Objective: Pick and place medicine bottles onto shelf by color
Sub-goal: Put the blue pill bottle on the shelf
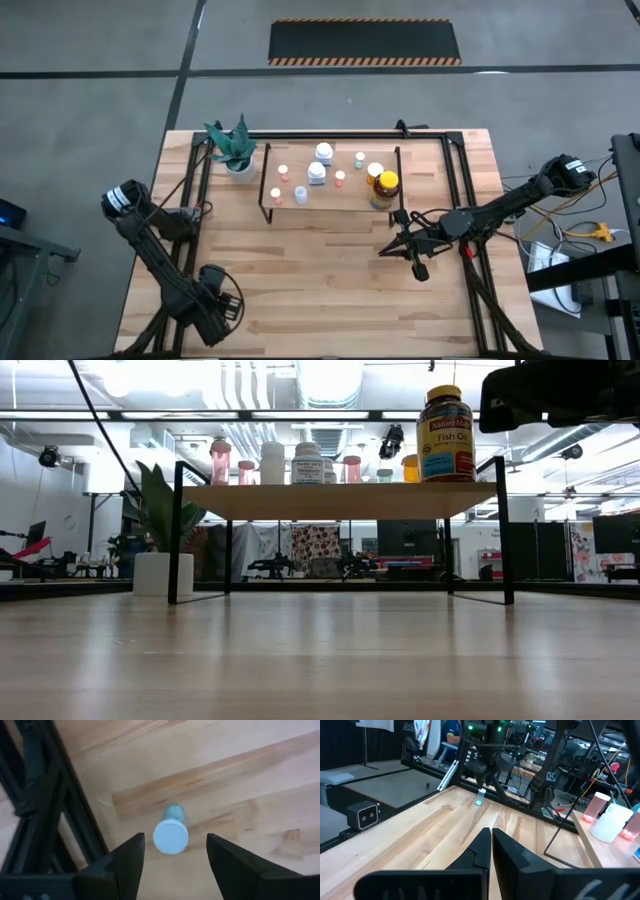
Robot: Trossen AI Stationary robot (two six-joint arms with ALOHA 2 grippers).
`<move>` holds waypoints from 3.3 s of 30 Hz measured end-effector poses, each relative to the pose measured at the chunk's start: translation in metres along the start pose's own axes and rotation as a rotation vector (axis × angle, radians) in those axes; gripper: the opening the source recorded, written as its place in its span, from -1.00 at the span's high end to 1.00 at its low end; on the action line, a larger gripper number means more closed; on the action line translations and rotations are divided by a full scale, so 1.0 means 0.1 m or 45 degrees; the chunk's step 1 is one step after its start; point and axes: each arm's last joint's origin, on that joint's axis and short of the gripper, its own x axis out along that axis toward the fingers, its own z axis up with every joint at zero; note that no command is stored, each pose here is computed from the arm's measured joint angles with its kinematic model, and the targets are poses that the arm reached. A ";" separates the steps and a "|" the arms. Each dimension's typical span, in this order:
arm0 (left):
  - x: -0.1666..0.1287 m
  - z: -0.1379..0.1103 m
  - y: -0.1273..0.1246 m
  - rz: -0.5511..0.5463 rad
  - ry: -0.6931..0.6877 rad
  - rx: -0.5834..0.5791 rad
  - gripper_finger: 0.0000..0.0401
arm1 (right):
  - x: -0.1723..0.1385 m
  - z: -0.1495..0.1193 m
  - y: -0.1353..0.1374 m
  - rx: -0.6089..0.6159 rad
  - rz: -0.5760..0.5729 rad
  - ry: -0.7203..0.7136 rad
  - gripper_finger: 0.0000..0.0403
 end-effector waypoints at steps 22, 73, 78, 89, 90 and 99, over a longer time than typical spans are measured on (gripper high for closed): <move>0.20 0.00 -0.01 -0.031 0.050 0.014 0.53 | 0.00 0.00 0.00 0.001 0.000 0.001 0.96; -1.78 4.01 -0.03 -0.065 -0.566 1.029 0.54 | 0.00 -0.02 -0.05 -0.112 -0.036 0.012 0.96; -1.63 4.06 -0.12 -0.021 -0.451 1.083 0.54 | 0.00 -0.03 -0.10 -0.108 -0.064 0.022 0.96; -1.40 4.07 -0.15 0.041 -0.303 1.099 0.54 | 0.00 -0.04 -0.11 -0.124 -0.070 0.029 0.96; -1.40 4.07 -0.15 0.040 -0.304 1.099 0.54 | 0.00 -0.04 -0.11 -0.126 -0.069 0.029 0.96; -1.40 4.05 -0.19 0.033 -0.322 1.081 0.38 | 0.00 -0.03 -0.11 -0.141 -0.069 0.028 0.96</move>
